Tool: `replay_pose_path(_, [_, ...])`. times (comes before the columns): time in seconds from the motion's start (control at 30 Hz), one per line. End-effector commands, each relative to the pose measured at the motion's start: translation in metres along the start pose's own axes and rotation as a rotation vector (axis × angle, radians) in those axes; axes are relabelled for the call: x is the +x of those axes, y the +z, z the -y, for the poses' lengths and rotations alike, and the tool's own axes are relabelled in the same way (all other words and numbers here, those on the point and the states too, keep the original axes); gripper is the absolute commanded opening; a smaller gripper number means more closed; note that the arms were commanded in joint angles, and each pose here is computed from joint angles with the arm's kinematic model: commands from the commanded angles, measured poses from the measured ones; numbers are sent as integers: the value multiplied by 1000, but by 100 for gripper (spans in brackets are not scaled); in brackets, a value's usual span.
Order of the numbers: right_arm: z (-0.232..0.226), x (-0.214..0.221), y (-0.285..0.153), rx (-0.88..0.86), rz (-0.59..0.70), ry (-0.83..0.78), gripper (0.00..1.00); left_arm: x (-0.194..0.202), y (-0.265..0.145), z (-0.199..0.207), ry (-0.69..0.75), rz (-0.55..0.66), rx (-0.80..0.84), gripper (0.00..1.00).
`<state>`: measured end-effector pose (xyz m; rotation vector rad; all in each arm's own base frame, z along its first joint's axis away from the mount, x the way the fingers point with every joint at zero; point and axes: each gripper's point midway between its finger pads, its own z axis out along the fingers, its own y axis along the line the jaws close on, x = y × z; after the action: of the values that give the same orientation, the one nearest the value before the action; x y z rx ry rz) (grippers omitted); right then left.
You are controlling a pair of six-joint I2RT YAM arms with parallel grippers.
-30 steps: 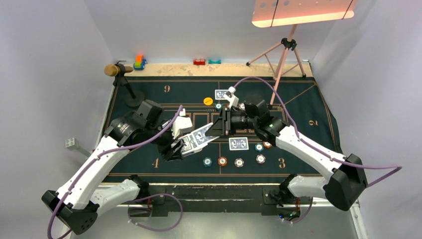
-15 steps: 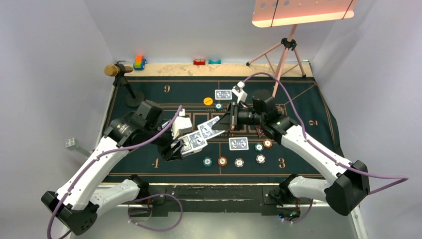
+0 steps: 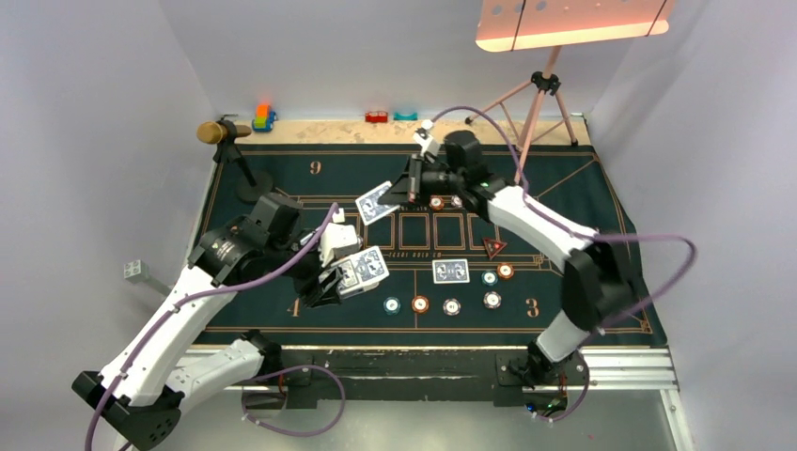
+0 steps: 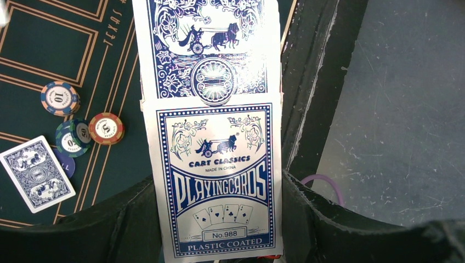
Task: Distribute texas hold em gaming equipment
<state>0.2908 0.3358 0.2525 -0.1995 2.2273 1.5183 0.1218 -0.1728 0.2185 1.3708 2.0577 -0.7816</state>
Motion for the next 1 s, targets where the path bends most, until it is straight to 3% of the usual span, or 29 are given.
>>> replay_pose_path(0.0, [1,-15,60,-65,-62,-41,0,-6,-3,5,8,39,16,22])
replay_pose_path(0.27, [37,-8,184,-71,-202,3,0,-8,-5,7,9,49,17,22])
replay_pose_path(0.53, [61,9,238,-71,-220,62,4,-7,-6,9,13,56,15,22])
replay_pose_path(0.63, [74,12,244,-56,-213,77,12,-7,-6,9,11,57,17,21])
replay_pose_path(0.83, [88,17,242,13,-218,73,44,-7,-6,10,9,62,17,22])
replay_pose_path(0.97, [74,8,229,32,-208,21,57,-7,-6,10,9,62,19,21])
